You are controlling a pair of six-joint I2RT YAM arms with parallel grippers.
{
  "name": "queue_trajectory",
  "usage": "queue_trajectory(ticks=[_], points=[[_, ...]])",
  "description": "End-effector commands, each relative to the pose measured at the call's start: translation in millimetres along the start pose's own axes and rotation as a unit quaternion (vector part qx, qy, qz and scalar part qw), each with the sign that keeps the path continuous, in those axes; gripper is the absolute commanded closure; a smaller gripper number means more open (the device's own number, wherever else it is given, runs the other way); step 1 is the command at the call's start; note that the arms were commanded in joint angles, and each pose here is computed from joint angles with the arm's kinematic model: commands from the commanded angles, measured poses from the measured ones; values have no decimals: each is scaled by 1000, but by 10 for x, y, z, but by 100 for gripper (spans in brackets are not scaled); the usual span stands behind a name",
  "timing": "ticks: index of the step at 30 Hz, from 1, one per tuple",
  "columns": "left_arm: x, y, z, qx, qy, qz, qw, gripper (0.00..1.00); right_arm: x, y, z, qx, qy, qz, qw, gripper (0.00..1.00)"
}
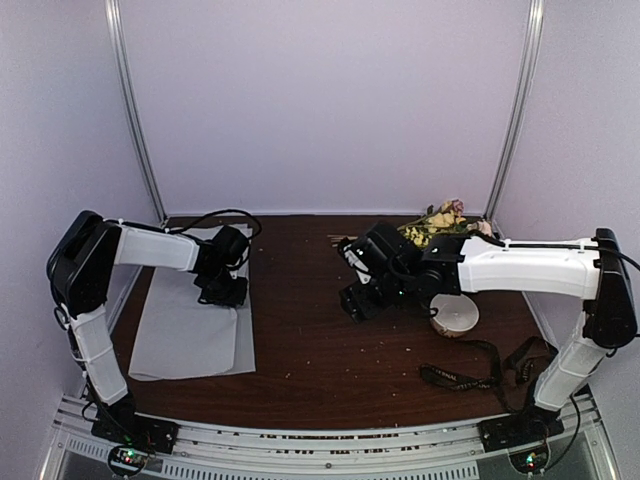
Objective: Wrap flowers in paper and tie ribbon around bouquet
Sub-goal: Pick up the folded wrapping paper from the corner of the board, then flatten out the folded wrapping paper at the center of the board.
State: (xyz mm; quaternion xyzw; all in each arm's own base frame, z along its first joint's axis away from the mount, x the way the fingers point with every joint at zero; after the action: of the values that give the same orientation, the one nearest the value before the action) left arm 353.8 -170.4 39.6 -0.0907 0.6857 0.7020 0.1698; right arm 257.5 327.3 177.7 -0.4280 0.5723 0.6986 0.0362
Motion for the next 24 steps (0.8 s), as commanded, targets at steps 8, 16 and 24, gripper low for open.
queue_trajectory(ticks=[8, 16, 24], points=[[446, -44, 197, -50, -42, 74, 995, 100, -100, 255, -98, 11, -1, -33, 999, 23], [-279, 1273, -768, 78, -180, -114, 974, 100, -136, 455, -298, 2, -21, -74, 997, 19], [-222, 2513, -1218, 278, -245, -231, 900, 100, -1, 609, -826, 42, -67, -79, 994, 18]])
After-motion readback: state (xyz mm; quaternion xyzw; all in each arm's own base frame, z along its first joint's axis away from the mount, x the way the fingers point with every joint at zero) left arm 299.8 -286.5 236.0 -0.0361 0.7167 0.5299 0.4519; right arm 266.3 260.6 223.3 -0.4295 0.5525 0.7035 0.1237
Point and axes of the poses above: each gripper's point midway between its finger pads, its own y axis back along the fingers, its own z axis along the line the jaws close on, x = y × z, the point moved 3 cm from there along y, back along the fingers
